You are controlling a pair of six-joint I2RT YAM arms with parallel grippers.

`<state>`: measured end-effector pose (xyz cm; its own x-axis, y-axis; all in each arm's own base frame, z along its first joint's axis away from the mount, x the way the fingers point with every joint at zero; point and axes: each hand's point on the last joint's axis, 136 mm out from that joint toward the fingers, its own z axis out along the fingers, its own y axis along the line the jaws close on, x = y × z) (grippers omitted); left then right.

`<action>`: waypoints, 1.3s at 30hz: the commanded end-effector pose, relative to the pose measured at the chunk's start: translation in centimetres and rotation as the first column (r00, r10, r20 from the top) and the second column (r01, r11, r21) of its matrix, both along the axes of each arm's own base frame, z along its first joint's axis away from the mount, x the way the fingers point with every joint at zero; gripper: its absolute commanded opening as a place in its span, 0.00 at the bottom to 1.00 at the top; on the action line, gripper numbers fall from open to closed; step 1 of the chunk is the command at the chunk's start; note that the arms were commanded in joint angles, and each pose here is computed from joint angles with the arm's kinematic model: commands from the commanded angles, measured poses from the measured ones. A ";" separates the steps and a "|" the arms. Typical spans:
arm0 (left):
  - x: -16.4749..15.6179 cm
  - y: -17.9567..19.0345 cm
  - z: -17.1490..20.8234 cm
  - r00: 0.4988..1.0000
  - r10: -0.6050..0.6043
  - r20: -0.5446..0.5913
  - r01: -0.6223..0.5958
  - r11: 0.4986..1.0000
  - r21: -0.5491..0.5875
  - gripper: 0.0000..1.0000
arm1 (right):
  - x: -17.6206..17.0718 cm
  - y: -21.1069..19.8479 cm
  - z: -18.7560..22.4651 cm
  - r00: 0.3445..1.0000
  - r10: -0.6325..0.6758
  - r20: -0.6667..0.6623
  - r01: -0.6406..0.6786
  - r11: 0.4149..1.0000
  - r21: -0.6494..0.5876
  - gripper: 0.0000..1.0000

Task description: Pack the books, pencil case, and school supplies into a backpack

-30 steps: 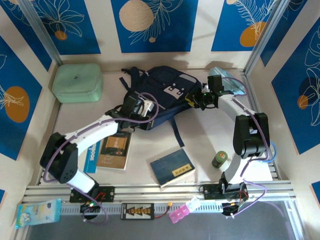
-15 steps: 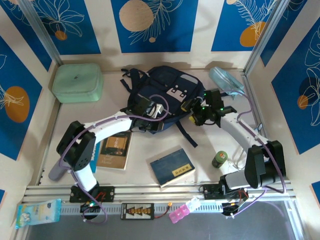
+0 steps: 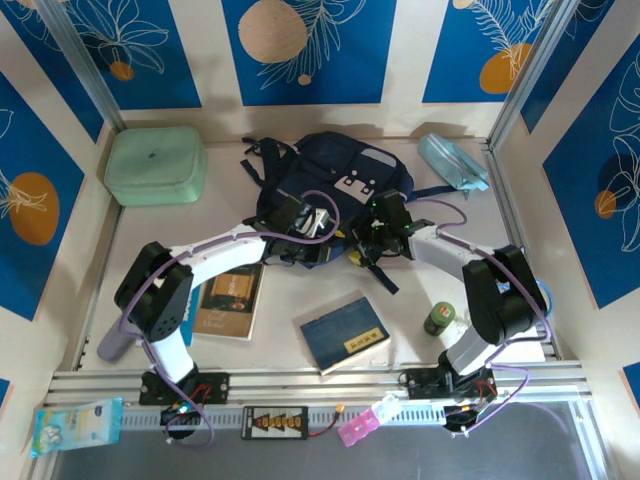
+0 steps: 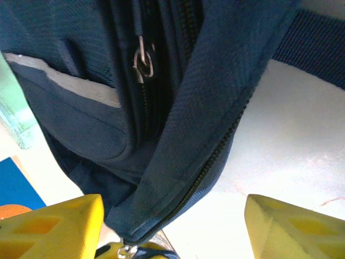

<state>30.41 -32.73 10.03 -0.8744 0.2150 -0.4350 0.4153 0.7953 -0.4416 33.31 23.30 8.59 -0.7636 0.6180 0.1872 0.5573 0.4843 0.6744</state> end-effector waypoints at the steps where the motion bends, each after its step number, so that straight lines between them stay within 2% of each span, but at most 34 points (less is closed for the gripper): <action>1: -0.8 -0.3 0.1 0.999 -0.034 -0.004 0.034 0.999 0.004 0.00 | 0.8 1.5 0.3 1.000 0.004 -0.011 -0.003 0.999 0.047 0.68; 5: -0.5 0.6 -0.2 1.000 -0.017 0.013 0.016 0.998 0.056 0.00 | 0.3 1.9 -1.3 0.999 0.001 -0.050 0.001 0.999 0.041 0.55; 11: 0.1 3.1 -0.1 1.000 0.008 0.028 -0.012 0.989 0.148 0.00 | -0.1 1.0 -2.1 0.999 0.013 -0.045 -0.013 1.000 -0.005 0.18; 14: 0.4 5.7 0.3 0.999 -0.001 0.037 -0.008 0.975 0.224 0.00 | -0.1 -0.7 -1.9 0.999 0.001 -0.032 -0.003 0.999 -0.040 0.10; 17: 0.7 8.5 0.7 0.999 0.000 0.042 -0.011 0.962 0.274 0.00 | 0.0 -2.6 -1.4 1.000 -0.012 -0.002 0.012 0.997 -0.071 0.09; 25: 1.8 11.4 0.8 0.997 0.068 0.026 -0.072 0.975 0.208 0.00 | 1.5 -7.5 0.1 0.995 0.007 0.102 0.010 0.986 -0.164 0.08; 34: 1.0 8.9 0.4 0.998 0.046 -0.033 -0.043 0.994 0.096 0.00 | 4.4 -8.9 0.4 0.980 0.123 0.159 -0.090 0.976 -0.199 0.08; 39: -0.4 6.7 0.2 0.999 -0.003 -0.035 0.005 0.998 0.060 0.00 | 5.9 -9.9 0.6 0.976 0.136 0.172 -0.096 0.970 -0.222 0.09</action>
<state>31.94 -24.94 11.05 -0.8694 0.2249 -0.4400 0.4032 0.8376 -0.3685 36.90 14.81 7.81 -0.8385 0.5448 0.0138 0.4307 0.6469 0.6293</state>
